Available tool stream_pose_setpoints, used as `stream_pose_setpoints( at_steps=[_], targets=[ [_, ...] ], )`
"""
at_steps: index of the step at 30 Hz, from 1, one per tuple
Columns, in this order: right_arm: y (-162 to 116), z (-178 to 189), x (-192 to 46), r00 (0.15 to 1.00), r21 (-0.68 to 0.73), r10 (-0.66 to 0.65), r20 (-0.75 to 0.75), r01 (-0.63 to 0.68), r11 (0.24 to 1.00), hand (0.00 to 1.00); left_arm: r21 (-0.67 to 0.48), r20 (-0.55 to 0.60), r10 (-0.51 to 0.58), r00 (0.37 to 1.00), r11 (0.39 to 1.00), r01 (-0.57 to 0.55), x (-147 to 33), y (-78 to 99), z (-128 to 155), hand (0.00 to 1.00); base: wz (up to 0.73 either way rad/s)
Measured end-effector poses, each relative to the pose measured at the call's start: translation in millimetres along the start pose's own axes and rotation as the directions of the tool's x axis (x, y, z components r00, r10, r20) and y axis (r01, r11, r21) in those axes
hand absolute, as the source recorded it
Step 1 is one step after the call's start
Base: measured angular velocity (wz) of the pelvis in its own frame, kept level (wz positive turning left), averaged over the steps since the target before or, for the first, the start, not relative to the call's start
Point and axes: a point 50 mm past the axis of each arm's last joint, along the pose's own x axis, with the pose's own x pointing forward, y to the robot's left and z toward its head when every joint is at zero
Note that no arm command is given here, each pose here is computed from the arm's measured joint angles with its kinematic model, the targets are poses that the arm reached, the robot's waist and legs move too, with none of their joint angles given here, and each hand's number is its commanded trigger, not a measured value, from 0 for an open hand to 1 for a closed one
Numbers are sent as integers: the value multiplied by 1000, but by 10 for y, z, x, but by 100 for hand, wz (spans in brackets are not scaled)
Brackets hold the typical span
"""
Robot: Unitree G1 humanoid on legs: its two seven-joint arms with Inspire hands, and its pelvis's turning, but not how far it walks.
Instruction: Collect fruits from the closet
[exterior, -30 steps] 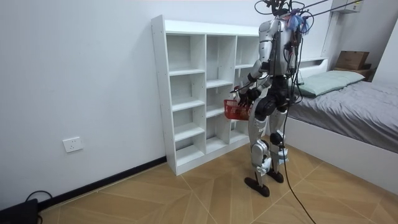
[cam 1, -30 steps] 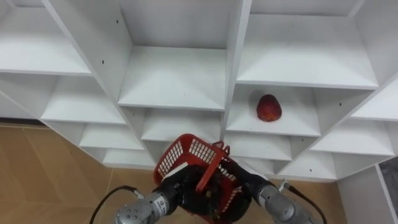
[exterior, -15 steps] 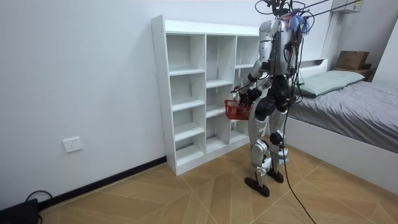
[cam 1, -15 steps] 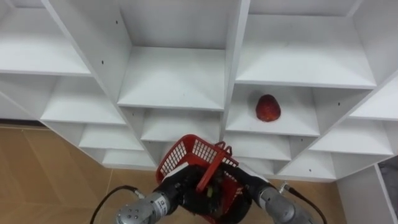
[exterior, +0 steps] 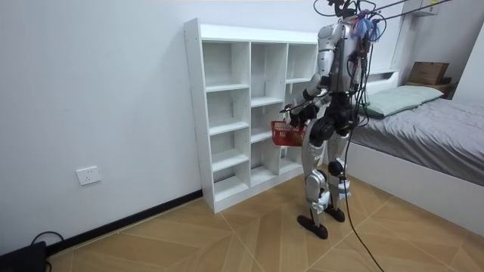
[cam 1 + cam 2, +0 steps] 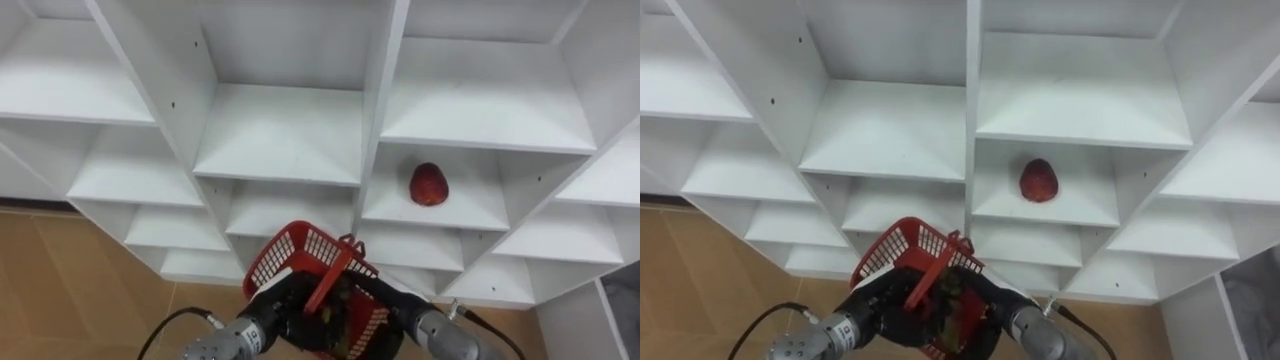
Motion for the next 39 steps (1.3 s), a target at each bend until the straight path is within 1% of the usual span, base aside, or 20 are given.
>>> stream_pose_setpoints(
  at_steps=[7,11,16,18,21,28,34,37,39],
  targets=[
    [15,107,-107,998,-10,4,70,-3,1000,0,-3,-29,46,999,999,-46,-61,28,-95,100,-2],
    [-2,118,-129,997,-17,3,79,-2,1000,0,9,-46,52,998,999,-52,-104,75,-139,100,-1],
    [-40,217,-248,990,-36,-2,139,7,999,0,-6,-43,83,996,996,-83,-128,140,-143,100,-9],
    [-141,296,-313,982,-34,-40,182,46,998,0,-24,-37,109,993,994,-110,-133,161,-139,100,-15],
    [-245,311,-346,977,-20,-89,194,95,995,0,-39,-29,120,992,992,-121,-123,160,-126,100,-1],
    [-345,276,-434,965,31,-175,193,172,985,0,-49,-21,153,988,987,-154,-129,178,-113,100,-12],
    [-415,236,-527,939,72,-286,193,277,958,0,-51,-26,191,981,980,-192,-169,234,-136,100,0],
    [-489,205,-559,918,86,-352,181,342,936,0,-64,-44,209,977,975,-212,-221,254,-202,100,0],
    [-556,155,-611,895,128,-412,168,395,910,0,-80,-52,224,973,970,-228,-254,276,-235,100,0]
  ],
)
